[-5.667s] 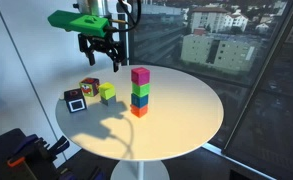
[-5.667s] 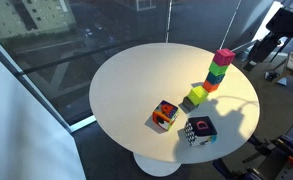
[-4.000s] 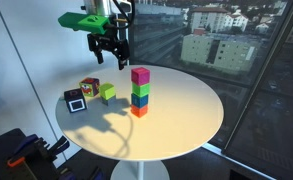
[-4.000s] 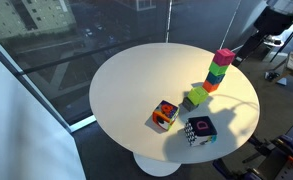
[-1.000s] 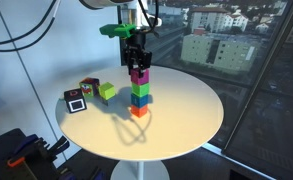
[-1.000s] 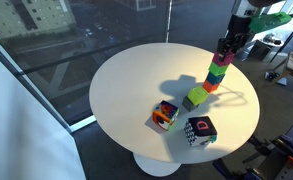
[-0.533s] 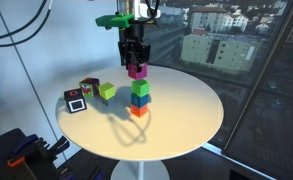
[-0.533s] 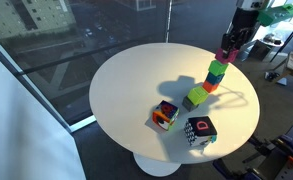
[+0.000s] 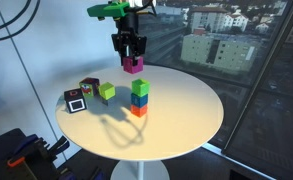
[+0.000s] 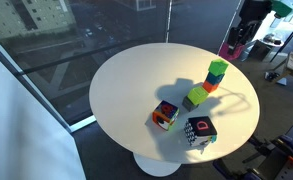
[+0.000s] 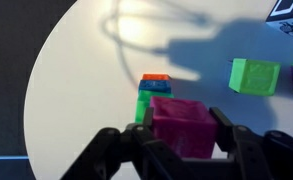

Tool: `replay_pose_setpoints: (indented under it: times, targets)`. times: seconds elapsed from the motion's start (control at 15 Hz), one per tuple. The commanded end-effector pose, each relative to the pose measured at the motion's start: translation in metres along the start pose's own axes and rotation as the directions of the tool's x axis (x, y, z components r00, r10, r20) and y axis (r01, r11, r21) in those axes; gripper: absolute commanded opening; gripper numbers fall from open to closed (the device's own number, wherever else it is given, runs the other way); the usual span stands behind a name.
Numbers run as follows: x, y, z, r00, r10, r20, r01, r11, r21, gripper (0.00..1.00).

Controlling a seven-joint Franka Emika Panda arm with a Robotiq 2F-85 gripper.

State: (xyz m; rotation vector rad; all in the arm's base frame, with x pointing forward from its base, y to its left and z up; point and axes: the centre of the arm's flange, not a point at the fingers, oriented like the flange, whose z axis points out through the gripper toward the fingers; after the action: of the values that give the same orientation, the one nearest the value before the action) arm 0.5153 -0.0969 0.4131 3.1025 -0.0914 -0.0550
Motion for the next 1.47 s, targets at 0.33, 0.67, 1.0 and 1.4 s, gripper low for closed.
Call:
replay_pose_setpoints:
  times: [0.33,0.67,1.0,1.4]
  targets:
    - [-0.040,-0.032,0.016,0.996,-0.094,0.010,0.094,0.996,-0.006,0.32]
    - [-0.047,-0.058,0.032,0.991,-0.134,0.000,0.134,0.991,-0.006,0.32]
    - [-0.047,-0.083,0.045,0.986,-0.165,-0.018,0.165,0.986,-0.008,0.32]
    - [-0.041,-0.113,0.051,0.982,-0.184,-0.029,0.184,0.983,-0.009,0.32]
